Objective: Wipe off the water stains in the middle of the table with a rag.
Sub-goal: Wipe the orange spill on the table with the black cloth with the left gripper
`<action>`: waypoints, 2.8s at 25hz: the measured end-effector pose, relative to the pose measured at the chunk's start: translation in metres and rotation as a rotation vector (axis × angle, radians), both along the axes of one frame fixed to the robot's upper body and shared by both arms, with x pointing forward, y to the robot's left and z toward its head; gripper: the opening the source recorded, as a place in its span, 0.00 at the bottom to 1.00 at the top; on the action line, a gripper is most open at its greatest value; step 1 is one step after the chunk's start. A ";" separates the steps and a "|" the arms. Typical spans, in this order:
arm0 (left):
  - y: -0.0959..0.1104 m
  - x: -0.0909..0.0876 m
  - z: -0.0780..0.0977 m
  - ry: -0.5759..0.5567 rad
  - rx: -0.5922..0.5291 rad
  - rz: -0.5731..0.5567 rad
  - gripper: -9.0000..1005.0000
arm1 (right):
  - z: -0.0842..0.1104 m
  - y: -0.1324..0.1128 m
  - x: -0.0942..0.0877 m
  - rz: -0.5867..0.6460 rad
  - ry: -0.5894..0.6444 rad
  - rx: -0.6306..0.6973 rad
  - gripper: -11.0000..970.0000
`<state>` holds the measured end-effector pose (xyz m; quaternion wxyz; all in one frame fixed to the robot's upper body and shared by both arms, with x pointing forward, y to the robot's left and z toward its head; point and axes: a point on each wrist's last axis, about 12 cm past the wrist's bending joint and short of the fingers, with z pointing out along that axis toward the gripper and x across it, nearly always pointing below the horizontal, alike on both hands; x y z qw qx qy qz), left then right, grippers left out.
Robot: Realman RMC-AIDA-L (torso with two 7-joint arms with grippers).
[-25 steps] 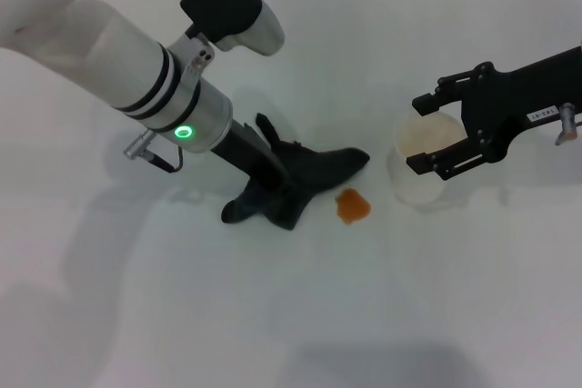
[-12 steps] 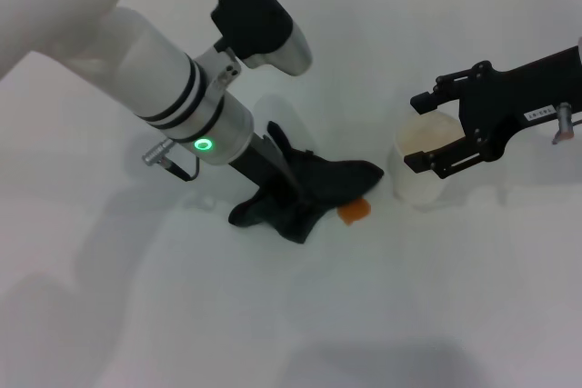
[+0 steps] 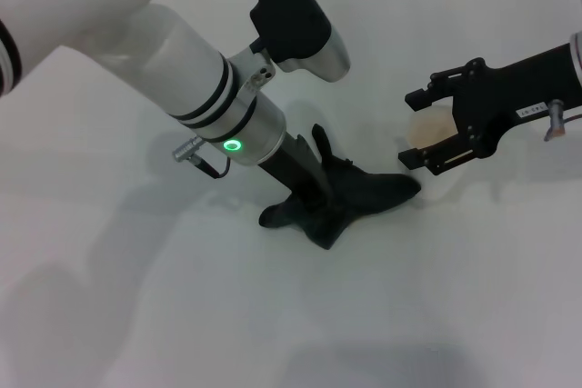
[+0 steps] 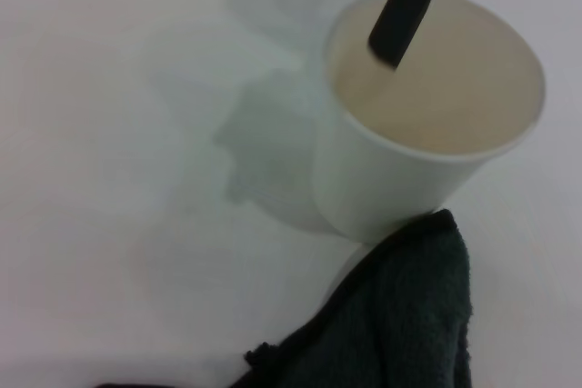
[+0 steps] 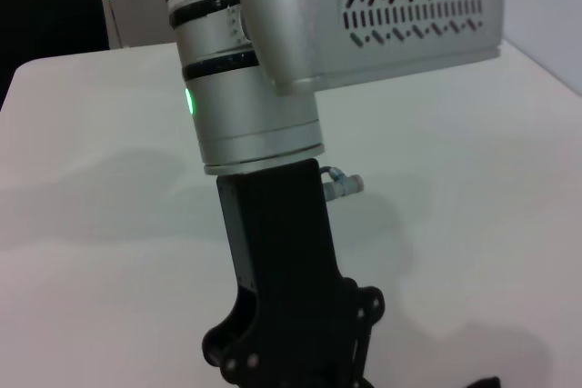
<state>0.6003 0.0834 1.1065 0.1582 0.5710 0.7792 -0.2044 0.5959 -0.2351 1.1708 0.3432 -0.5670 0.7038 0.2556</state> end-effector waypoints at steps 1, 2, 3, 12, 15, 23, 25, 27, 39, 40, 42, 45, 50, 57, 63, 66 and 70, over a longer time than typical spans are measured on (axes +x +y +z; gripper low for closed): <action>-0.001 0.000 0.000 -0.003 -0.001 -0.002 0.11 | 0.000 0.001 0.000 0.002 -0.002 -0.002 0.87; -0.002 0.000 0.001 -0.007 -0.001 -0.003 0.11 | 0.000 0.002 0.000 0.004 -0.004 -0.003 0.87; -0.003 0.001 0.001 -0.010 -0.002 -0.003 0.11 | 0.000 0.003 0.001 0.006 -0.005 -0.003 0.87; 0.001 0.002 -0.006 -0.015 0.022 0.016 0.11 | 0.000 0.003 0.001 -0.001 -0.003 0.001 0.87; 0.005 0.003 -0.006 -0.012 0.026 0.030 0.11 | 0.000 0.002 0.002 -0.006 -0.005 0.002 0.87; 0.020 0.017 0.000 -0.036 0.021 0.118 0.11 | 0.001 0.002 0.002 -0.009 -0.004 0.001 0.87; 0.021 0.020 0.002 -0.041 0.009 0.136 0.11 | 0.001 0.001 0.002 -0.009 -0.004 0.001 0.87; 0.021 0.022 0.003 -0.050 0.000 0.147 0.11 | 0.001 0.001 0.002 -0.010 -0.005 0.001 0.87; 0.004 0.006 -0.003 -0.023 0.023 0.024 0.11 | 0.000 0.002 0.002 -0.011 -0.006 -0.001 0.87; 0.002 0.003 -0.003 -0.011 0.014 0.005 0.11 | 0.000 0.002 0.002 -0.012 -0.006 -0.001 0.87; -0.003 -0.003 -0.002 0.014 -0.007 -0.034 0.11 | 0.000 0.002 0.002 -0.013 -0.006 -0.002 0.87; -0.009 -0.011 0.001 0.049 -0.032 -0.091 0.11 | -0.001 0.001 0.001 -0.013 -0.004 -0.002 0.87; -0.013 -0.020 -0.001 0.078 -0.028 -0.136 0.11 | -0.002 0.002 0.001 -0.013 -0.002 -0.002 0.87; -0.010 -0.011 -0.004 0.035 -0.016 -0.067 0.11 | -0.002 0.001 0.000 -0.014 0.000 -0.001 0.87; 0.005 0.008 -0.002 -0.033 0.008 0.064 0.11 | -0.002 0.002 0.001 -0.013 -0.001 0.001 0.87; 0.010 0.015 -0.004 -0.061 0.040 0.123 0.11 | -0.001 0.002 0.001 -0.011 -0.002 0.002 0.87; 0.013 0.019 -0.005 -0.083 0.054 0.159 0.11 | -0.001 0.002 0.001 -0.011 -0.002 0.002 0.87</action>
